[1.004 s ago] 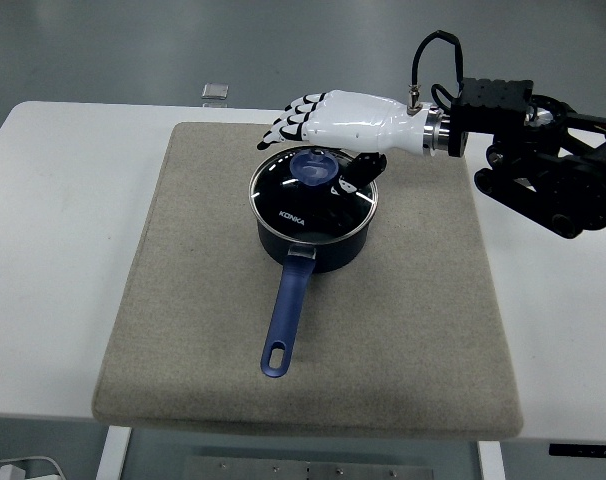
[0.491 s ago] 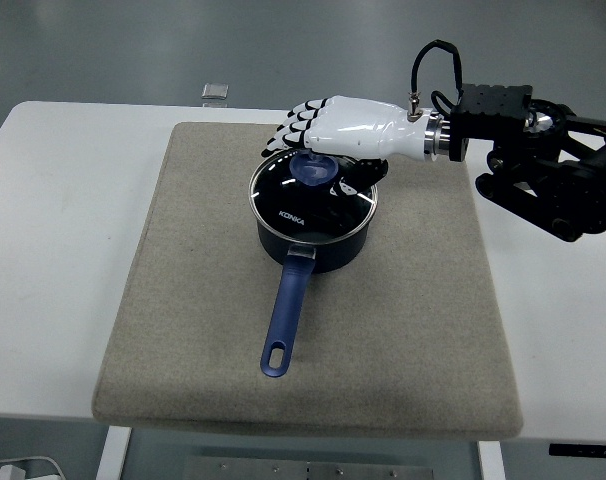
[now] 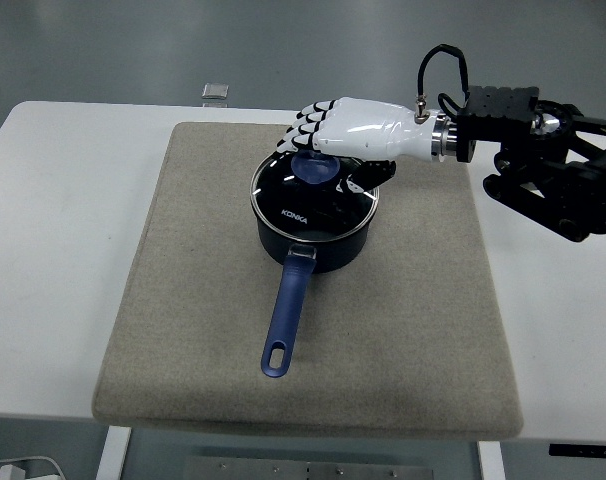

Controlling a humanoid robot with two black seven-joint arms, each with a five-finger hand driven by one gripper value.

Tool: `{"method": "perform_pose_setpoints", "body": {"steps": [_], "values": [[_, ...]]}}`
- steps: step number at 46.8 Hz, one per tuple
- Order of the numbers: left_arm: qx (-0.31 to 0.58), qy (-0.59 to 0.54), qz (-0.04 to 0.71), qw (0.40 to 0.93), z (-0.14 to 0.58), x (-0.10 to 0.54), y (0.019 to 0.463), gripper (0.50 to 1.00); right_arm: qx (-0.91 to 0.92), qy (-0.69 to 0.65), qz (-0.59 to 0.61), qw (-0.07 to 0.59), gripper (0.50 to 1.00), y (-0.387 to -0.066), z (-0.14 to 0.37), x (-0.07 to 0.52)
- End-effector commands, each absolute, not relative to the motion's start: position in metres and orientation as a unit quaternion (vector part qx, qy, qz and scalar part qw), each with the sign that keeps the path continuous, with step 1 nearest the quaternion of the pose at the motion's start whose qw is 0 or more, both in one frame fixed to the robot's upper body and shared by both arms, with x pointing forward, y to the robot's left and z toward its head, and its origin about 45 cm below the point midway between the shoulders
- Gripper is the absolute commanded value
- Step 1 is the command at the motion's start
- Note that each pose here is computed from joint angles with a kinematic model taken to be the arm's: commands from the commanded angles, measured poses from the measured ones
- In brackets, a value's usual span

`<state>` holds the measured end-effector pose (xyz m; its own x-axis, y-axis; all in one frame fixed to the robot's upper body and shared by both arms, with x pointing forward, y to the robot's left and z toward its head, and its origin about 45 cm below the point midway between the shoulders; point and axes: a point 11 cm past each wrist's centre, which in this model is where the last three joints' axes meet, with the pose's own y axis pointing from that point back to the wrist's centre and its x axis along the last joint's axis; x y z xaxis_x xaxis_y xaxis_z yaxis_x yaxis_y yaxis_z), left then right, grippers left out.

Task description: Lift the pot lid and place it to the right of the pot.

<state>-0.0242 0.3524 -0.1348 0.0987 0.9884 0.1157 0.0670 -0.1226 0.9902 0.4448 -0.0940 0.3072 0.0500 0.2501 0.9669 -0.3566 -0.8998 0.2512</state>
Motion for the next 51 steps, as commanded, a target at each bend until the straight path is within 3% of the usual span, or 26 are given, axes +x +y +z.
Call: {"method": "perform_pose_setpoints", "body": {"steps": [1,51], "values": [[0.570,0.463,0.486,0.474,-0.135,-0.024,0.352,1.000,0.687,-0.040,0.691,0.222,0.905,-0.096,0.312,0.446],[0.570,0.463,0.486,0.474,-0.135,-0.024,0.352,1.000,0.695,-0.024,0.685,0.220,0.903,-0.092,0.302,0.439]]}}
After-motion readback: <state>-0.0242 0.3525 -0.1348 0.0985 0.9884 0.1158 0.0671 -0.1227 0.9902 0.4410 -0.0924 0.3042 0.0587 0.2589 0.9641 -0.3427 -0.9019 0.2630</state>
